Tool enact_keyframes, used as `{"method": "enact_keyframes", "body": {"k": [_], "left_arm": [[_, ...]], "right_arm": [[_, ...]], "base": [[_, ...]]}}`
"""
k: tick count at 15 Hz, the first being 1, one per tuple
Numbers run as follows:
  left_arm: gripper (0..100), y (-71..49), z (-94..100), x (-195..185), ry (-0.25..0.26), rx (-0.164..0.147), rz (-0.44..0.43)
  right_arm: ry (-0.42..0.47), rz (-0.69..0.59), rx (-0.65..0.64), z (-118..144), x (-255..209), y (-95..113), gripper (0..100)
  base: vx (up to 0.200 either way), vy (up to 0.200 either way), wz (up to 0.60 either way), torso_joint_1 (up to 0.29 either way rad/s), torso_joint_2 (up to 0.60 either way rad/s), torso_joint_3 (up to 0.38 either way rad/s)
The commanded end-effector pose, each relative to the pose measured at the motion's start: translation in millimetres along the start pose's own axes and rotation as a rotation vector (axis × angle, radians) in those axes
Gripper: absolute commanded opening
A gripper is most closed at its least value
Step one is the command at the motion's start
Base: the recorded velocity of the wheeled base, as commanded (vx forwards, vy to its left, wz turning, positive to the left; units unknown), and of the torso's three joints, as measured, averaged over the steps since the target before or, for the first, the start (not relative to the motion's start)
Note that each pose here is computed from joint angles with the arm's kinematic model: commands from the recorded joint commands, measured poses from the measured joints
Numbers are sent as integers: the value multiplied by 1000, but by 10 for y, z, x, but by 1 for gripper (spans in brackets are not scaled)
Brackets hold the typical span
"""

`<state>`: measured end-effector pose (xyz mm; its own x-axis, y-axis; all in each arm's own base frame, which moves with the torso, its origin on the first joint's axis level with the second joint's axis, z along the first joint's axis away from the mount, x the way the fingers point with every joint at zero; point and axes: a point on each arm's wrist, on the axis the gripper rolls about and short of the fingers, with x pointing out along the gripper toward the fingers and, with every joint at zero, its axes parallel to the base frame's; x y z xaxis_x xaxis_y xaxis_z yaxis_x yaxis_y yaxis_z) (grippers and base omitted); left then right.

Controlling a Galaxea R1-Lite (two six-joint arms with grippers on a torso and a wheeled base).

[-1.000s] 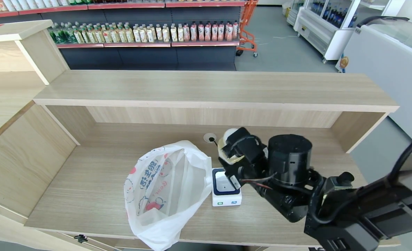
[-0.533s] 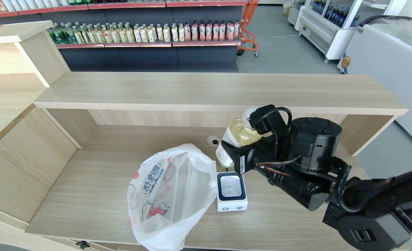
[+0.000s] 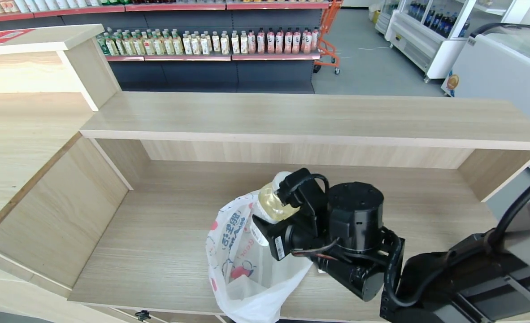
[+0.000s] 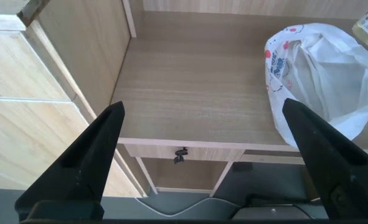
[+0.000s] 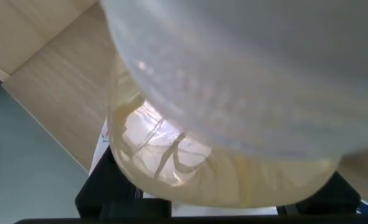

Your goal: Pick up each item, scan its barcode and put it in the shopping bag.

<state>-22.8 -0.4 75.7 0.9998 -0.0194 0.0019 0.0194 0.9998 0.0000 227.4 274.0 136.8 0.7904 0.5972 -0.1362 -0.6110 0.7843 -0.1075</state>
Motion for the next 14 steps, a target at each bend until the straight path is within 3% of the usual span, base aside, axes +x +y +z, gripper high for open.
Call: {"method": "enact_keyframes", "body": {"k": [1,6,14], "left_arm": [[100,0,1,0,-1,-2,-1],[100,0,1,0,-1,-3,-1],[100,0,1,0,-1,-3,-1]], "right_arm": [[55,32,-22,-231,48,151,0],[92,54,-114,-574,81,237,0],[164,70,-145,-802,-36,245,0]], "base": [[0,0,0,0,0,0],[0,0,0,0,0,0],[0,0,0,0,0,0]]}}
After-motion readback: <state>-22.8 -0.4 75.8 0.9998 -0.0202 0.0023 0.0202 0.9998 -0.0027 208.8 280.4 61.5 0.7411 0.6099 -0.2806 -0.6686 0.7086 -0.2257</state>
